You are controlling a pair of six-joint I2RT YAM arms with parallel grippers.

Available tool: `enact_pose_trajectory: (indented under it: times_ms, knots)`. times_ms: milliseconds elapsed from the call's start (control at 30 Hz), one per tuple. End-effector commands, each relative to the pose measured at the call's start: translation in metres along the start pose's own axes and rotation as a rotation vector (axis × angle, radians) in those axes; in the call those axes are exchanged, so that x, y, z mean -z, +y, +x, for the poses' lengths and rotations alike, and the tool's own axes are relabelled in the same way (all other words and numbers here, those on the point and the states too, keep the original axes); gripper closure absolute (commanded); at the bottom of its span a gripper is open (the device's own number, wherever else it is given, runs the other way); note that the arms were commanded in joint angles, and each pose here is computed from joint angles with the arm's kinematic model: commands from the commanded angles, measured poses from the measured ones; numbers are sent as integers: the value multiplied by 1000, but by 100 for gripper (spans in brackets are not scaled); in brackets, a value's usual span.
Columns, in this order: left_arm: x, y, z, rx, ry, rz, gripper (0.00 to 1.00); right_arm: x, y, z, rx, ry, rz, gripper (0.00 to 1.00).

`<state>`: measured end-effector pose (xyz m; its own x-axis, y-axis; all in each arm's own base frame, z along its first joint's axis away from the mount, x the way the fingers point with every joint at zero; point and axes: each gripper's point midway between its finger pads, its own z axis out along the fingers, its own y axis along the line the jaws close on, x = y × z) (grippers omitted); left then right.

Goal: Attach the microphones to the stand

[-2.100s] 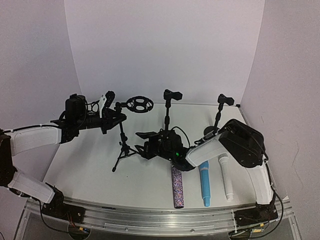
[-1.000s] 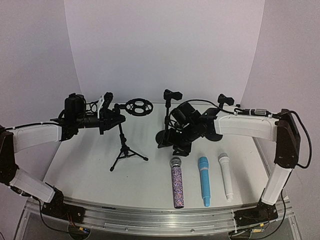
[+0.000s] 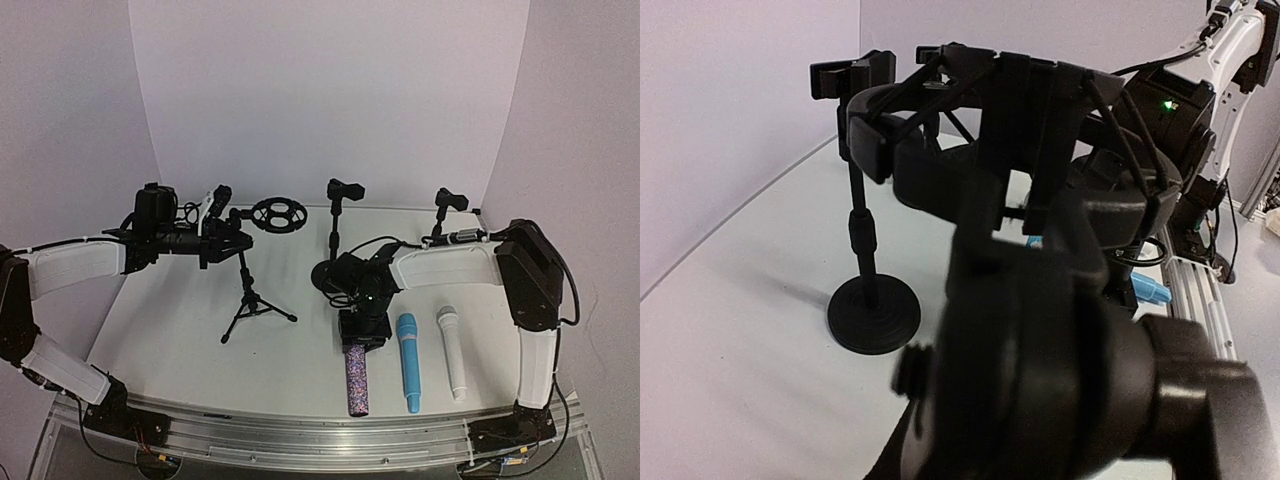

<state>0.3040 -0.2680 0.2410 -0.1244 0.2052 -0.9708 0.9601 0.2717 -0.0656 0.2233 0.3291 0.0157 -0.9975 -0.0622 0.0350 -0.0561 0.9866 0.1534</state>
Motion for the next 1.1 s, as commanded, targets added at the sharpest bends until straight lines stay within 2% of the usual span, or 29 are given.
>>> enact_pose_trajectory:
  times_ms: [0,133,167,333,600,700,833,933,1000,1067]
  knots:
    - [-1,-7,-4,0,0,34,85,7,4,-2,29,-12,-1,78]
    - [1,-8,-6,-7,-3,34,83,25,9,-5,64,-50,-26,98]
    - [1,-8,-8,-9,-6,36,82,33,11,-7,77,-67,-43,100]
    - [2,-8,-13,-9,-23,36,80,102,29,-13,197,-222,-145,100]
    - [4,-8,-22,-32,-69,32,79,258,61,1,527,-608,-317,100]
    - [3,-9,-23,-38,-79,40,79,321,73,-5,567,-794,-397,100]
    - [3,-12,-20,-50,-78,59,89,411,111,-19,638,-1137,-592,100]
    - [3,-14,-18,-52,-74,69,99,463,130,-30,645,-1386,-677,100]
    - [3,-14,-18,-51,-72,68,100,495,144,-33,655,-1536,-745,100]
    - [4,-15,-18,-51,-72,70,100,515,158,-36,675,-1627,-791,100]
